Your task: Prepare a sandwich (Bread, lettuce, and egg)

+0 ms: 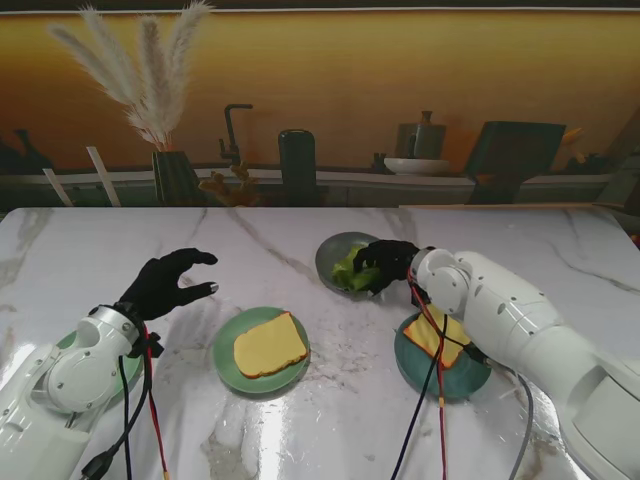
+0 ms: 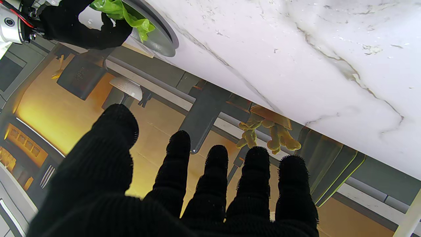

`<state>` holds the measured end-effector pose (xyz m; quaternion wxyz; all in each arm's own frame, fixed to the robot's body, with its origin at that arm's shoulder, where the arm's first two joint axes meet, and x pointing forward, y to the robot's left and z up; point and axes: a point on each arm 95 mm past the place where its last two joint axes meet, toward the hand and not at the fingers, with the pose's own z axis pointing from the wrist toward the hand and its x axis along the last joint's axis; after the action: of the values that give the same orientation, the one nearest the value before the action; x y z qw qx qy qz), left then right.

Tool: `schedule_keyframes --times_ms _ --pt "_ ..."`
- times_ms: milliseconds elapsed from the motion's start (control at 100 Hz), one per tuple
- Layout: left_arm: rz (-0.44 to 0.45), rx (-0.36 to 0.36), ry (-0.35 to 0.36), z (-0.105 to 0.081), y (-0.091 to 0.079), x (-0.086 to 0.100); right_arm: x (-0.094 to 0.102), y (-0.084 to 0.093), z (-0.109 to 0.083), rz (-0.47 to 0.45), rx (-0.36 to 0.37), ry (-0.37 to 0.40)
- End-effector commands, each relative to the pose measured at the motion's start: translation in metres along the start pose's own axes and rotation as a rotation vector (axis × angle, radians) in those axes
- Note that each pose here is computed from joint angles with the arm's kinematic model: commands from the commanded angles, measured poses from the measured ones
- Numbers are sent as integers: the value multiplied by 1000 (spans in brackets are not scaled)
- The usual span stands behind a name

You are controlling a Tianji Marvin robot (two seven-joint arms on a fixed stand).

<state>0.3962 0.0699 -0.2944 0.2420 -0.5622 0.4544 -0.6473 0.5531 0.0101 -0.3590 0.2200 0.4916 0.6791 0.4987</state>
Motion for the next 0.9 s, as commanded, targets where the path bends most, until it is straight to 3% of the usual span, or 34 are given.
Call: schedule_keyframes --times_ms 0,380,890 --pt "-6 0 -12 0 0 -1 11 0 7 -1 -10 6" --pt "-7 -5 -12 0 0 -2 13 -3 8 32 -31 6" --pt "-18 -2 -9 1 0 -2 22 16 -1 86 -105 52"
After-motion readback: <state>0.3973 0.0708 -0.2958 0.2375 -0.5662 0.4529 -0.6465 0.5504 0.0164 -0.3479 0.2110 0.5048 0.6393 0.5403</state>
